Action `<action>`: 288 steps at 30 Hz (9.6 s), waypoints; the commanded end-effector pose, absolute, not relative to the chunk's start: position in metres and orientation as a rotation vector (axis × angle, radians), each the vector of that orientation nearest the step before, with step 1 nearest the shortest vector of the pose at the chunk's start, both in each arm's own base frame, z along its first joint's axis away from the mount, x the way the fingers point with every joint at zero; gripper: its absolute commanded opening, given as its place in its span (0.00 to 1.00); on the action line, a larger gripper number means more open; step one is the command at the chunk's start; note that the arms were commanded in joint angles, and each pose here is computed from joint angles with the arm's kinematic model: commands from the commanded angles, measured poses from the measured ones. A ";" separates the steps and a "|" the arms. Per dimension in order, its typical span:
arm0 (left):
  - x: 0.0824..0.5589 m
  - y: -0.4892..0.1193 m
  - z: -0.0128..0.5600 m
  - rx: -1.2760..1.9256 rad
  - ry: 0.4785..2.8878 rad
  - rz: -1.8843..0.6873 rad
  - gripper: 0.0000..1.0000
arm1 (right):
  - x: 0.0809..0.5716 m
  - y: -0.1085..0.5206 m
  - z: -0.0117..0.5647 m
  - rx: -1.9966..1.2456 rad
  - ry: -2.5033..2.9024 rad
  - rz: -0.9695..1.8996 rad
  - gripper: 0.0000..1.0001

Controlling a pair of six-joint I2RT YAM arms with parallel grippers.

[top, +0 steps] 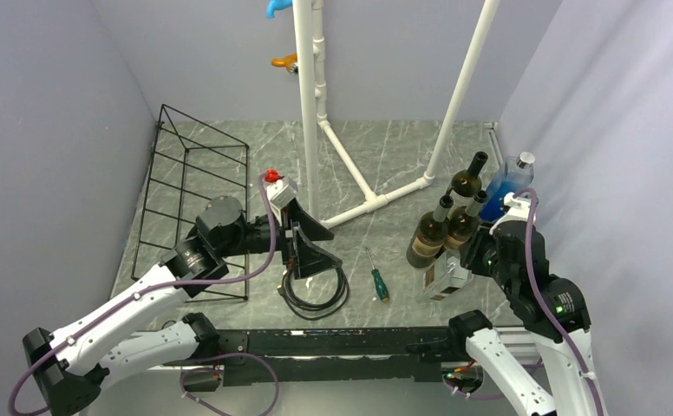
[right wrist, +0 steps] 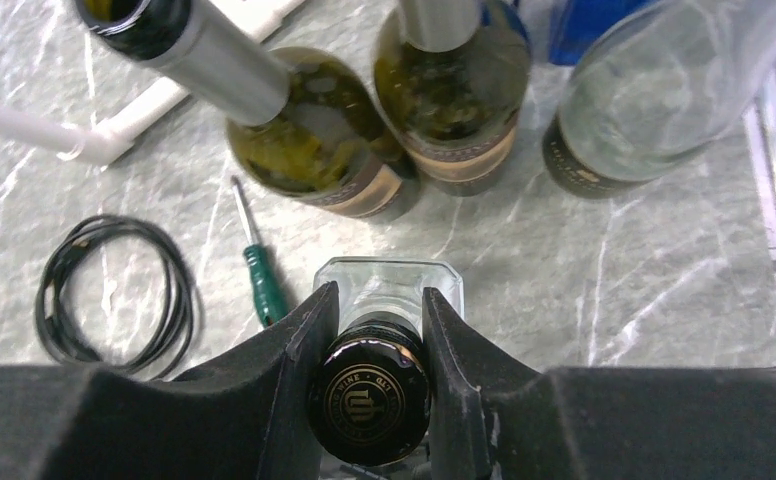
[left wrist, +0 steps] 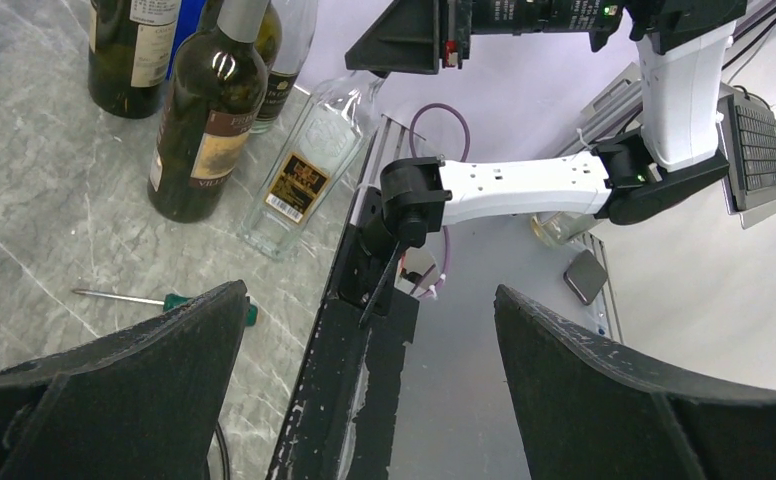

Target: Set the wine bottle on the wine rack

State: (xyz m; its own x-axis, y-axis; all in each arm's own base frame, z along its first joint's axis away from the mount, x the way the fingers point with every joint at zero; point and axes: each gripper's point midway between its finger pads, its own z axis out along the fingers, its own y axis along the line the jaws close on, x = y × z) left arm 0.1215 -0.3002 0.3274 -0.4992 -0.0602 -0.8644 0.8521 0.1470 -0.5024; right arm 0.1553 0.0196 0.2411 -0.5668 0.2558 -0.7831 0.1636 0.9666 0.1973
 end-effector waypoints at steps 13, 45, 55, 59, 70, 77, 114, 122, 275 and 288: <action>0.126 -0.314 0.357 0.784 1.586 -1.418 0.99 | 0.163 0.111 0.354 -0.034 1.904 0.722 0.00; 0.145 -0.333 0.300 0.838 1.820 -1.096 0.99 | 0.174 0.202 0.349 -0.220 1.921 1.317 0.00; 0.144 -0.346 0.284 0.896 1.868 -1.015 0.99 | 0.172 0.209 0.345 -0.232 1.936 1.329 0.00; 0.142 -0.354 0.287 0.893 1.879 -0.967 0.99 | 0.173 0.210 0.344 -0.219 1.941 1.321 0.00; 0.145 -0.368 0.274 0.851 1.946 -0.643 0.98 | 0.177 0.213 0.336 -0.165 1.967 1.308 0.00; 0.140 -0.376 0.270 0.912 1.934 -0.520 0.87 | 0.177 0.214 0.336 -0.164 1.967 1.307 0.00; 0.167 -0.278 0.288 0.498 1.912 -0.379 0.00 | 0.185 0.163 0.347 -0.021 1.869 0.982 1.00; 0.188 -0.184 0.294 0.116 2.003 -0.247 0.00 | 0.188 0.146 0.341 -0.006 1.874 0.860 1.00; 0.435 0.011 0.367 -0.860 1.775 -0.462 0.99 | 0.201 0.150 0.328 -0.031 1.948 0.805 1.00; 0.320 -0.040 0.407 -0.151 1.616 -0.484 1.00 | 0.204 0.131 0.310 0.020 1.995 0.676 1.00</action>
State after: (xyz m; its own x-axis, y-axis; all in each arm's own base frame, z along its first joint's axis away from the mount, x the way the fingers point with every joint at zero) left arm 0.3355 -0.0246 0.3956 -0.1791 -0.5367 -0.8246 0.0032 0.8378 -0.5460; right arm 0.1976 0.1403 0.3057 -0.5484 0.2797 -0.7880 -0.2945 0.8174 0.4951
